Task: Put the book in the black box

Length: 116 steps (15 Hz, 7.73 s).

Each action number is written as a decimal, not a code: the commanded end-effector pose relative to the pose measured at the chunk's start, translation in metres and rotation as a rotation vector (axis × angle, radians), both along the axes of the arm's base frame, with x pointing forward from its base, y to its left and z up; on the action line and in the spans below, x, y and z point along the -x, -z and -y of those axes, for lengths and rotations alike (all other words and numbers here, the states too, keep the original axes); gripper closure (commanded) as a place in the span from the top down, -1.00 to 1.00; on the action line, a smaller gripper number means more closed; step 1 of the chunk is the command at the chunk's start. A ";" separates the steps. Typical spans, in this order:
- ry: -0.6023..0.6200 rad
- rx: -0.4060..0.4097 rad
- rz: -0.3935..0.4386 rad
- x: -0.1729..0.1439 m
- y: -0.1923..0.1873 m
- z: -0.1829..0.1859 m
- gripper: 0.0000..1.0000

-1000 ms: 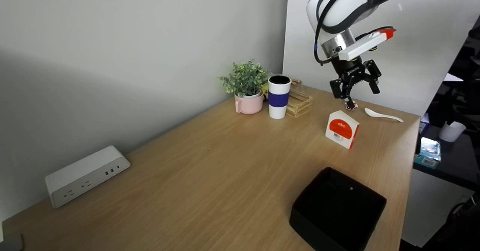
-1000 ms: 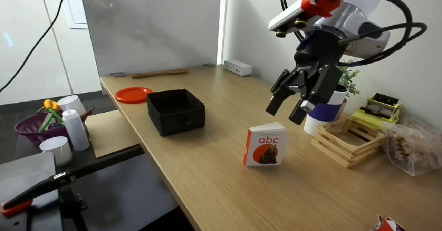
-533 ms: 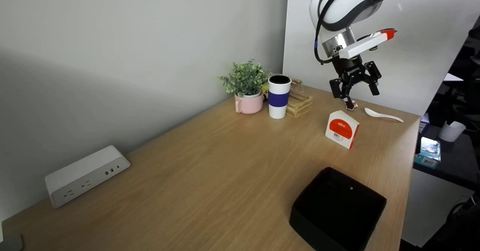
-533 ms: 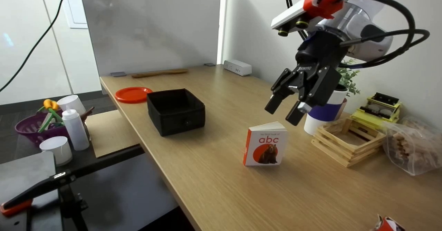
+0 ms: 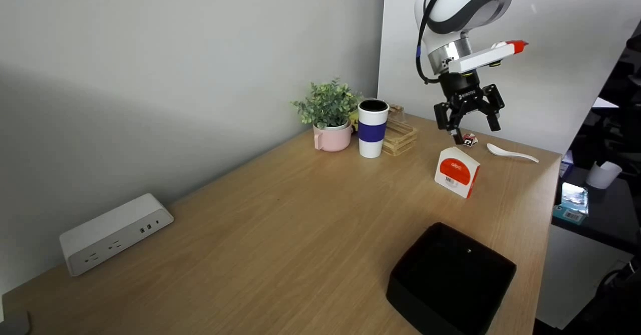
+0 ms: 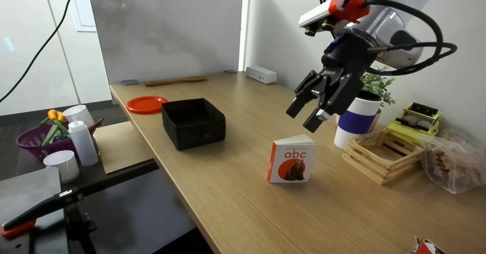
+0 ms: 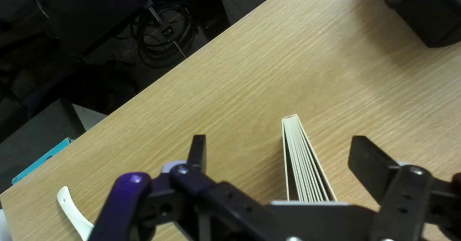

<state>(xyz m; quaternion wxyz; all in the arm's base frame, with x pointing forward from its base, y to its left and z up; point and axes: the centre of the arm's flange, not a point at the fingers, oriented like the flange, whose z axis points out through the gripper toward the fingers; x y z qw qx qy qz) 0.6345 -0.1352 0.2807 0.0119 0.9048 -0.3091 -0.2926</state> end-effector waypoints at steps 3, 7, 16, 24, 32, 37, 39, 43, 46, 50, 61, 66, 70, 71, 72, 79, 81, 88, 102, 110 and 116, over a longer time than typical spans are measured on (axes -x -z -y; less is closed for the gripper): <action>0.049 -0.051 0.025 -0.029 0.020 -0.004 1.00; 0.060 -0.070 0.028 -0.039 0.036 -0.003 1.00; 0.090 -0.047 0.021 -0.040 0.044 0.003 1.00; 0.105 -0.062 0.015 -0.035 0.050 0.004 1.00; 0.121 -0.083 0.007 -0.031 0.061 0.005 1.00; 0.119 -0.085 0.005 -0.031 0.062 0.007 1.00; 0.115 -0.082 0.001 -0.031 0.063 0.008 1.00; 0.112 -0.082 -0.007 -0.030 0.068 0.008 1.00; 0.110 -0.083 -0.015 -0.029 0.075 0.008 0.32; 0.107 -0.083 -0.024 -0.027 0.082 0.006 -0.25; 0.107 -0.077 0.005 -0.002 0.072 0.012 -0.93; 0.148 -0.021 0.034 0.020 0.050 0.024 -0.93; 0.160 0.019 0.076 0.037 0.025 0.029 -0.93; 0.159 0.030 0.086 0.041 0.019 0.029 -0.93; 0.154 0.044 0.096 0.045 0.012 0.029 -0.93; -0.020 0.132 0.112 0.060 -0.034 0.010 -0.93; -0.097 0.140 0.122 0.061 -0.045 0.004 -0.93; -0.308 0.114 0.172 0.055 -0.073 -0.015 -0.93; -0.479 0.066 0.170 0.030 -0.067 -0.020 -0.93; -0.723 0.042 0.186 0.022 -0.090 -0.047 -0.93; -0.904 -0.031 0.197 0.020 -0.097 -0.082 -0.93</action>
